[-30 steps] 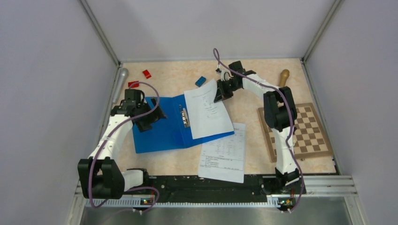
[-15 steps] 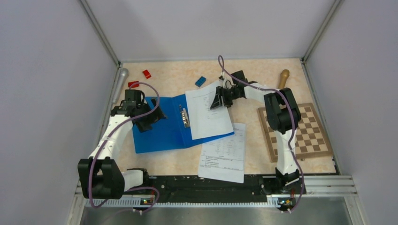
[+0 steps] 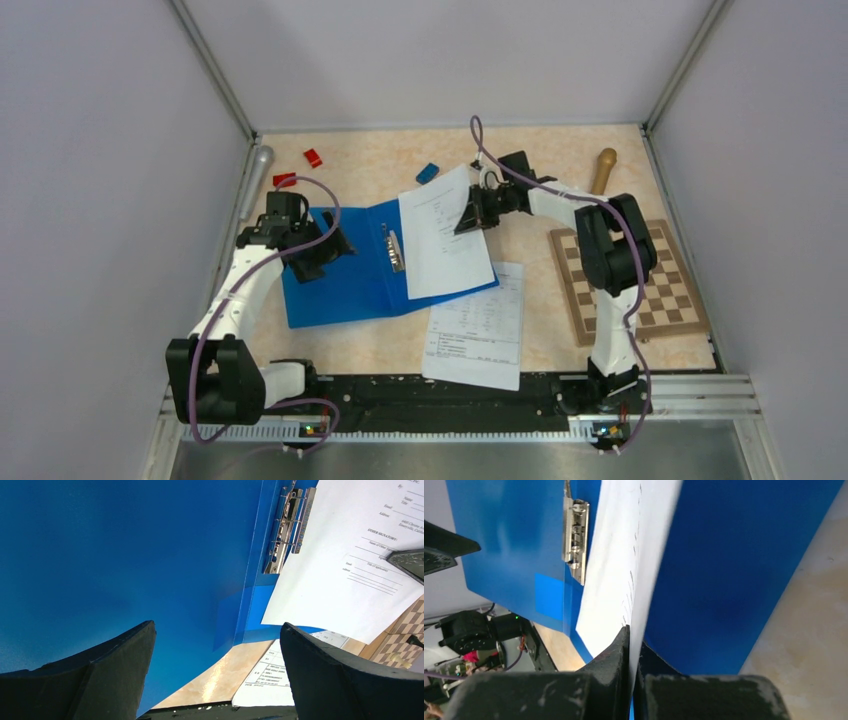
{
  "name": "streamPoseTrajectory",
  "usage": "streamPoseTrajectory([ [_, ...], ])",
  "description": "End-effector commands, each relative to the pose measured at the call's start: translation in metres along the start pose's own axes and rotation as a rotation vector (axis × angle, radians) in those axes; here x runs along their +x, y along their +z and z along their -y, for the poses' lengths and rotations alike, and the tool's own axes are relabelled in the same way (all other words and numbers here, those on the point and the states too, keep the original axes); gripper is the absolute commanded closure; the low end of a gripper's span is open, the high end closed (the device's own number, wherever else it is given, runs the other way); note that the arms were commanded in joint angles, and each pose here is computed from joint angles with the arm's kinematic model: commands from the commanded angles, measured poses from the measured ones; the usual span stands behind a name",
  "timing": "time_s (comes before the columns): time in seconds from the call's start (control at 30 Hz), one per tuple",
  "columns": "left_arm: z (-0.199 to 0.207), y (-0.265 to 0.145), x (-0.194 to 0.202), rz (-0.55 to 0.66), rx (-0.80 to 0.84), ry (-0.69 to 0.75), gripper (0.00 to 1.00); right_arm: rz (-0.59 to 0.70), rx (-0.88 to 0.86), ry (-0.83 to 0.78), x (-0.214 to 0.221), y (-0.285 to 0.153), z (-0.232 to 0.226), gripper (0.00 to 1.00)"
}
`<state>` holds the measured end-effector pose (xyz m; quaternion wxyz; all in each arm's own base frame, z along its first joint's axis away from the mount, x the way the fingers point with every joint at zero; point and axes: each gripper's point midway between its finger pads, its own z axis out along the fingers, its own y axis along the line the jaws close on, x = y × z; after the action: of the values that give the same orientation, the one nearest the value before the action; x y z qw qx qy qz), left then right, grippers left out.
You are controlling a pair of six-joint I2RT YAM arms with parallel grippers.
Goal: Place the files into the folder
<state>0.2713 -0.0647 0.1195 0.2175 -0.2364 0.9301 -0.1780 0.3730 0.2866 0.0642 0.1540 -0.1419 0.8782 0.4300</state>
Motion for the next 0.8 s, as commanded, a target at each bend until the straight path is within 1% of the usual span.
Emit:
streamPoseTrajectory([
  [0.0,0.003,-0.003,-0.004,0.025,0.023,0.015,0.01,0.087,-0.113,-0.140,-0.040,-0.026,-0.047,1.00],
  [0.17,0.002,-0.001,-0.002,0.018,0.021,0.009,0.01,0.107,-0.222,-0.163,-0.044,-0.039,-0.077,1.00],
  [0.47,0.000,0.000,-0.001,0.018,0.016,0.010,0.01,0.110,-0.344,-0.230,-0.034,-0.059,-0.109,1.00],
  [0.63,0.001,0.000,-0.002,0.017,0.020,0.008,0.01,0.100,-0.358,-0.194,-0.032,-0.051,-0.102,1.00],
  [0.77,0.001,0.001,-0.002,0.016,0.019,0.008,0.01,0.101,-0.414,-0.114,-0.033,-0.034,-0.093,1.00],
])
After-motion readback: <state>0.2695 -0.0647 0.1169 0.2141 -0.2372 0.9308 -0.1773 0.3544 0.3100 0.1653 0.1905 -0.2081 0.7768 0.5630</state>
